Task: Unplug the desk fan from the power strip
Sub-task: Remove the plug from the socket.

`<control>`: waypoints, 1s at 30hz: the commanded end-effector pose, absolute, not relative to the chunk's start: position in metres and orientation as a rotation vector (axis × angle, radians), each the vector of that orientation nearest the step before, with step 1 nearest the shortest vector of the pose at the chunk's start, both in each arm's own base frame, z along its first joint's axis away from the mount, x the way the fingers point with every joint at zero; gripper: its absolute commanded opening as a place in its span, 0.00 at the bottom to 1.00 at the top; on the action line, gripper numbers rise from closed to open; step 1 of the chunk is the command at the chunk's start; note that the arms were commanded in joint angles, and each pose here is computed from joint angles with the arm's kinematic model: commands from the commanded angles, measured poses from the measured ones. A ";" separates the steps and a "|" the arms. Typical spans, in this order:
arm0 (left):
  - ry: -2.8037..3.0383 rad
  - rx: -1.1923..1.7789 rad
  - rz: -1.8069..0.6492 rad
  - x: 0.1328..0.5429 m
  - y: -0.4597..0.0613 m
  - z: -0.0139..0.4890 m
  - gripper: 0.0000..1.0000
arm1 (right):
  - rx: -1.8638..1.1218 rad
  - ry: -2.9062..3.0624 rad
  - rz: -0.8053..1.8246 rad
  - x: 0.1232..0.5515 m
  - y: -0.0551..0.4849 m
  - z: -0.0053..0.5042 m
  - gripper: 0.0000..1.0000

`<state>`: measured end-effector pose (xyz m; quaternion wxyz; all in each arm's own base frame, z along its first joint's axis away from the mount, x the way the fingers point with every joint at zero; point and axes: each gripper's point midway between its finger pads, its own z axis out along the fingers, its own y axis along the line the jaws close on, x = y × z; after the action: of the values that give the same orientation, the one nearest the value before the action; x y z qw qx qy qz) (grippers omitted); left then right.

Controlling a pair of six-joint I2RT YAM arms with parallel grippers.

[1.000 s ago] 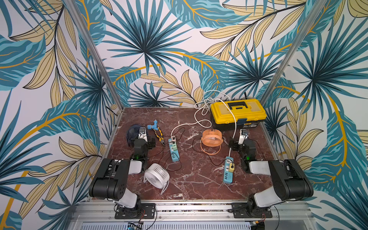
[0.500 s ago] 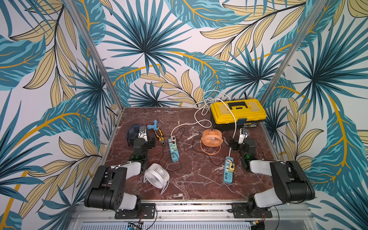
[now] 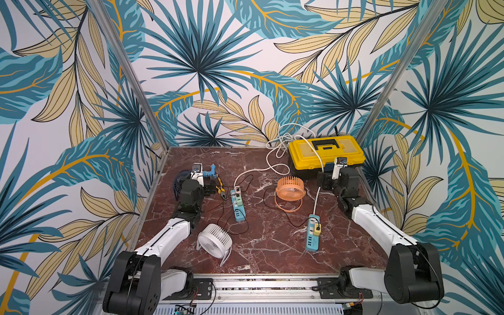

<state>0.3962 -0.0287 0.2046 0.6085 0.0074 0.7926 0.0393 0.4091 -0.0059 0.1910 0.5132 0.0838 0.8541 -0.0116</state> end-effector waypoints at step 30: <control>1.944 0.481 -0.758 0.375 -0.232 0.247 1.00 | 0.532 2.937 0.041 0.225 0.045 0.155 0.99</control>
<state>0.3755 -0.1979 0.2218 0.4669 0.1530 0.8315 -0.2592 0.2482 0.0404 0.1605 0.1193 0.1629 0.9793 0.0142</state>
